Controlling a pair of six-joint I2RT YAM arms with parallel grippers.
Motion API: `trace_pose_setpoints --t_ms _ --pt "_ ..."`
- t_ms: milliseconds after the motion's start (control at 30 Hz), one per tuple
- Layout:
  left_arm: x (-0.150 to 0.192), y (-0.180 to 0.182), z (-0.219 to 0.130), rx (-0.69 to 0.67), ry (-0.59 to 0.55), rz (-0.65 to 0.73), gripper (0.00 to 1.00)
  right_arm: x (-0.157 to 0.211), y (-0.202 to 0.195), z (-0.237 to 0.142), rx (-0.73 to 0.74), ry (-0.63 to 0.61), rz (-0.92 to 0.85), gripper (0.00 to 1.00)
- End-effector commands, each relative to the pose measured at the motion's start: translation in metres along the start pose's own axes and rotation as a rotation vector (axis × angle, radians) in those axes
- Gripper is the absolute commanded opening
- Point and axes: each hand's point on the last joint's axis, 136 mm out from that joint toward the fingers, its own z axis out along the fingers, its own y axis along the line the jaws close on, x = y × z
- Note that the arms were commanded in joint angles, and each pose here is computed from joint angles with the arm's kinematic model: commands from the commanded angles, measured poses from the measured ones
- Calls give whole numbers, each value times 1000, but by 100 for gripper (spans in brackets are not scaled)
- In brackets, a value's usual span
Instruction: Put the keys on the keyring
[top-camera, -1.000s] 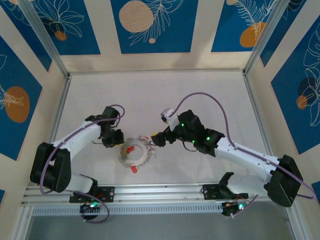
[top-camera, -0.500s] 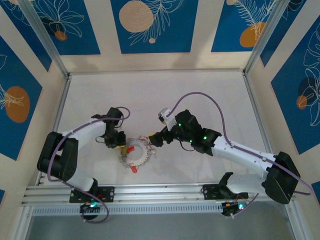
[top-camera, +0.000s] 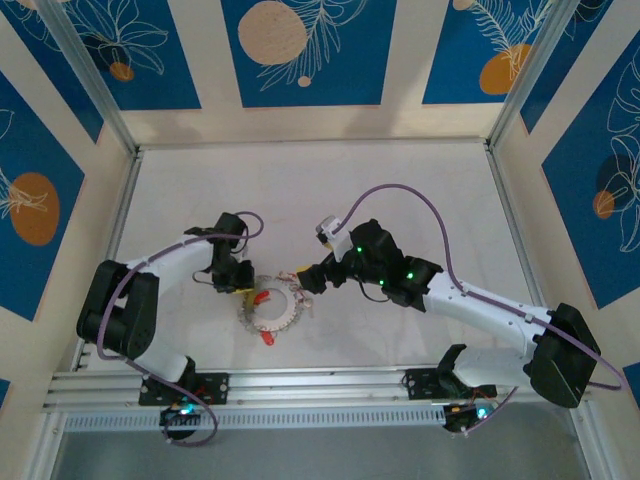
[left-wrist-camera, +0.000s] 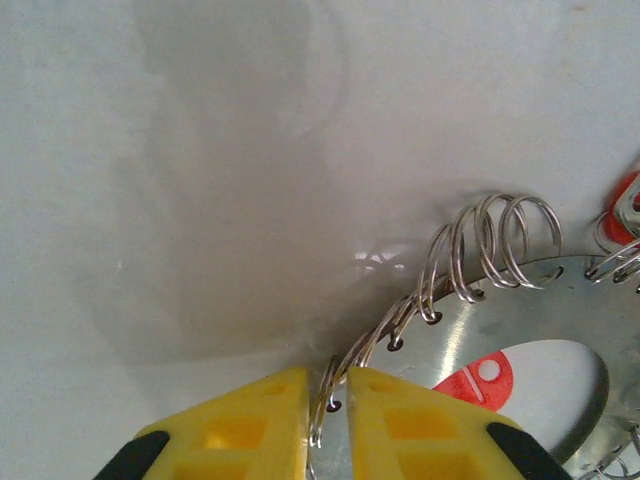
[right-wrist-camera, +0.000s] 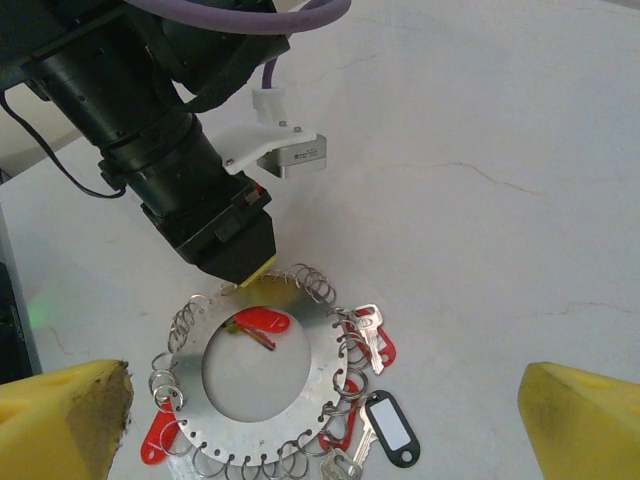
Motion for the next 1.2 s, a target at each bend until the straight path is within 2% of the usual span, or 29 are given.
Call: trace_pose_setpoints --t_ms 0,300,433,567,933,1033,1167 --pt "2 -13 -1 49 21 41 11 -18 0 -7 18 -55 -19 99" --pt "4 -4 -4 -8 35 50 11 -16 -6 -9 42 -67 -9 99" --pt "5 -1 -3 -22 36 53 16 -16 -8 -9 49 -69 -9 99" --pt "6 0 0 -37 43 57 15 -17 -9 -8 49 -75 -2 99" --pt "2 -3 -2 -49 24 86 9 -19 -12 -10 64 -87 10 99" --pt "-2 -9 -14 -26 -22 112 7 -19 -13 -11 68 -88 7 99" --pt "-11 -28 -35 58 -100 200 0 -19 -20 -10 90 -96 6 99"
